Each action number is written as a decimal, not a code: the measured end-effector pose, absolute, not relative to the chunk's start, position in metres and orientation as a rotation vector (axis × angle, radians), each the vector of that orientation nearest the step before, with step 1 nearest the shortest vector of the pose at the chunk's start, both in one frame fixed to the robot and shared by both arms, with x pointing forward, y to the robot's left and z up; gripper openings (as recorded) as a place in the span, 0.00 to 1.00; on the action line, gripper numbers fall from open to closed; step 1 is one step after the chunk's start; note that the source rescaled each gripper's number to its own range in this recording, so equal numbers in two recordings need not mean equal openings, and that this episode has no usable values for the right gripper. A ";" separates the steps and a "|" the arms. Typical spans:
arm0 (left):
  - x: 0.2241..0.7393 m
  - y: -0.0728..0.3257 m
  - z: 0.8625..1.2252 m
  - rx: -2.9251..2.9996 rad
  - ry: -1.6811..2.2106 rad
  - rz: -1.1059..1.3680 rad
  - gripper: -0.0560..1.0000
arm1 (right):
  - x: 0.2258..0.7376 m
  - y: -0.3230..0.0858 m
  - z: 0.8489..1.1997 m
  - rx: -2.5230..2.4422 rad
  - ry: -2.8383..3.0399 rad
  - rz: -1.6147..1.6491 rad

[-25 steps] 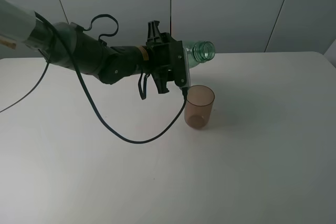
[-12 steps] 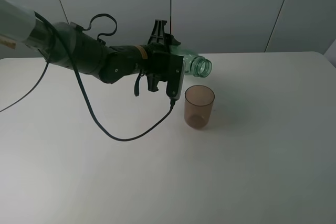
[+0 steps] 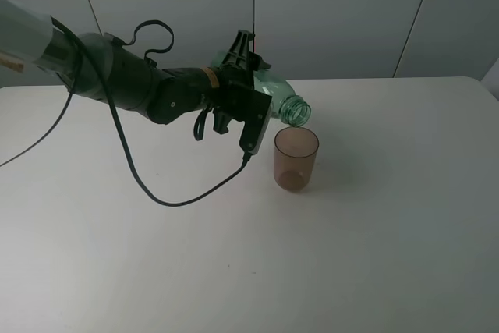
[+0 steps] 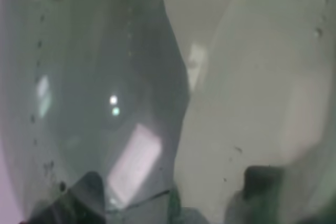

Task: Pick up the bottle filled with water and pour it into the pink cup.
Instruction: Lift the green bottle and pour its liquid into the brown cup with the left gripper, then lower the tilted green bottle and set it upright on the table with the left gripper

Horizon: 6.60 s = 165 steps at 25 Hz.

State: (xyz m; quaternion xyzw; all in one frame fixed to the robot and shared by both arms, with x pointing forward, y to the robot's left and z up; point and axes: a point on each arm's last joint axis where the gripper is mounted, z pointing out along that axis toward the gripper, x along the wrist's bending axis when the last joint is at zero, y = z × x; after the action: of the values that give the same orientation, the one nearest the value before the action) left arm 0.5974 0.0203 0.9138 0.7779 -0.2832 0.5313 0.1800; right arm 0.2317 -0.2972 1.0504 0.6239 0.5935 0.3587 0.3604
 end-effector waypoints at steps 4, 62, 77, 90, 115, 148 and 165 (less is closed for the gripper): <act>0.597 0.020 0.914 2.197 -0.858 1.522 0.09 | 0.232 -0.297 1.050 1.608 1.530 0.925; 0.594 0.009 0.933 1.956 -1.274 1.920 0.09 | 0.232 -0.297 1.050 1.608 1.530 0.925; 0.585 -0.003 0.937 1.768 -1.467 1.984 0.09 | 0.232 -0.297 1.050 1.608 1.530 0.925; 0.580 -0.006 0.960 1.608 -1.511 2.080 0.09 | 0.232 -0.297 1.050 1.608 1.530 0.925; 0.569 0.013 0.989 1.848 -0.805 1.763 0.09 | 0.232 -0.297 1.050 1.608 1.530 0.925; 0.635 0.077 0.883 1.723 0.794 0.641 0.09 | 0.232 -0.297 1.050 1.608 1.530 0.925; 0.636 0.075 0.867 1.728 0.828 0.592 0.09 | 0.232 -0.297 1.050 1.608 1.530 0.925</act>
State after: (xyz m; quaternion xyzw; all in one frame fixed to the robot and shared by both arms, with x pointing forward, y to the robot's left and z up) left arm 0.6356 0.0747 0.8674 0.7263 0.3482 0.2490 0.5378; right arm 0.2317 -0.2972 1.0504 0.6239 0.5935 0.3587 0.3604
